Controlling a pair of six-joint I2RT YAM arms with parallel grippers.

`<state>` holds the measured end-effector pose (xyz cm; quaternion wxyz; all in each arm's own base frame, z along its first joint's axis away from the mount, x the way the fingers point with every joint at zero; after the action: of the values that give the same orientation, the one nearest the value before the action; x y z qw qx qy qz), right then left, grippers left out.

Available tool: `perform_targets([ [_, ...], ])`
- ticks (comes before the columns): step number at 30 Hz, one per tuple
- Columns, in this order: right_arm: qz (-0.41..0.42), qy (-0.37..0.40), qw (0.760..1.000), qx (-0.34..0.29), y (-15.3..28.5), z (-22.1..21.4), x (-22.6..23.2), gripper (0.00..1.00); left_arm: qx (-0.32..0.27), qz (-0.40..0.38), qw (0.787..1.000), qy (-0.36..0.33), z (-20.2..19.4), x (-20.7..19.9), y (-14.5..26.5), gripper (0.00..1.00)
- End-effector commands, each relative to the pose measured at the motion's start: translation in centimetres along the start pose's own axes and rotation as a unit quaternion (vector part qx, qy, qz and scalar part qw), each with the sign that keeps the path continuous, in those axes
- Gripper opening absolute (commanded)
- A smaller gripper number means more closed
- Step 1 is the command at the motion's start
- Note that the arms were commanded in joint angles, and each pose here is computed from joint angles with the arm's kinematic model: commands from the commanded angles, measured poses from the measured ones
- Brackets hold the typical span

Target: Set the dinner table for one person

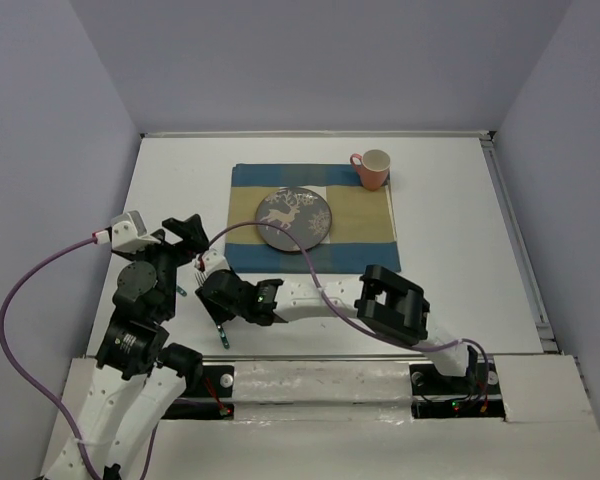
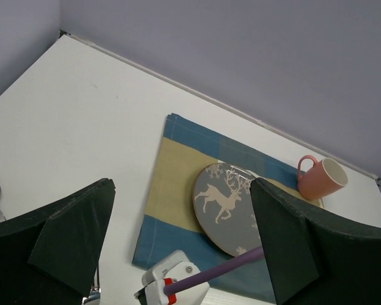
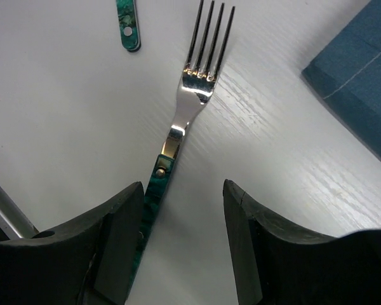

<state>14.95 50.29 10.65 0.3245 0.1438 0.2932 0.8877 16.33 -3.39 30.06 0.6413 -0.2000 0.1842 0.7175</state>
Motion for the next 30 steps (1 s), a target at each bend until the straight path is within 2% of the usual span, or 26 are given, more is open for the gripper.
perform_targets([
  [1, 0.013, 0.015, 1.0, -0.005, -0.1, 0.5, 1.9, 0.56, -0.04, -0.004, 0.999, 0.027, 2.2, -0.7, 0.4, 0.99],
  [4, 0.017, 0.017, 1.0, 0.0, -0.6, 0.2, 2.6, 0.52, -0.038, -0.008, 0.999, 0.027, 2.2, -0.7, 0.5, 0.99],
  [8, 0.016, 0.015, 1.0, 0.003, -1.1, 0.0, 3.3, 0.4, -0.038, -0.016, 0.999, 0.026, 2.2, -0.8, 0.6, 0.99],
  [10, 0.01, 0.011, 1.0, 0.003, -1.4, 0.0, 3.3, 0.38, -0.034, -0.022, 0.999, 0.025, 2.1, -1.0, 0.6, 0.99],
  [11, 0.008, 0.001, 1.0, 0.0, -1.3, 0.1, 3.3, 0.27, -0.032, -0.026, 0.999, 0.021, 2.1, -1.0, 0.6, 0.99],
  [13, -0.003, -0.012, 1.0, -0.006, -1.3, 0.4, 3.2, 0.15, -0.03, -0.035, 0.999, 0.02, 2.0, -1.2, 0.7, 0.99],
  [15, -0.015, -0.016, 1.0, -0.014, -1.3, 0.7, 3.1, 0.08, -0.03, -0.034, 0.999, 0.019, 2.0, -1.1, 0.7, 0.99],
  [16, -0.022, -0.019, 0.999, -0.018, -1.2, 0.9, 3.0, 0.01, -0.03, -0.035, 0.999, 0.019, 2.0, -1.2, 0.7, 0.99],
  [24, -0.101, -0.066, 0.988, -0.096, 1.2, 5.6, 0.5, 0.0, -0.032, -0.04, 0.999, 0.017, 2.2, -1.2, 0.8, 0.99],
  [30, -0.18, -0.141, 0.96, -0.162, 2.1, 10.2, -6.0, 0.0, -0.034, -0.042, 0.998, 0.018, 2.2, -1.3, 0.9, 0.99],
])
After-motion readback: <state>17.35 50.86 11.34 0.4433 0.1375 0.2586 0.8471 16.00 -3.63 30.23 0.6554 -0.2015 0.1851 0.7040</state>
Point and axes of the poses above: each gripper's point midway between its finger pads, its own y axis back along the fingers, its own x axis along the line the jaws close on, z = x × y, the point moved 8 cm from there along y, back along the fingers, and after that the axes turned 6 degrees about y, right-handed, at the moved point
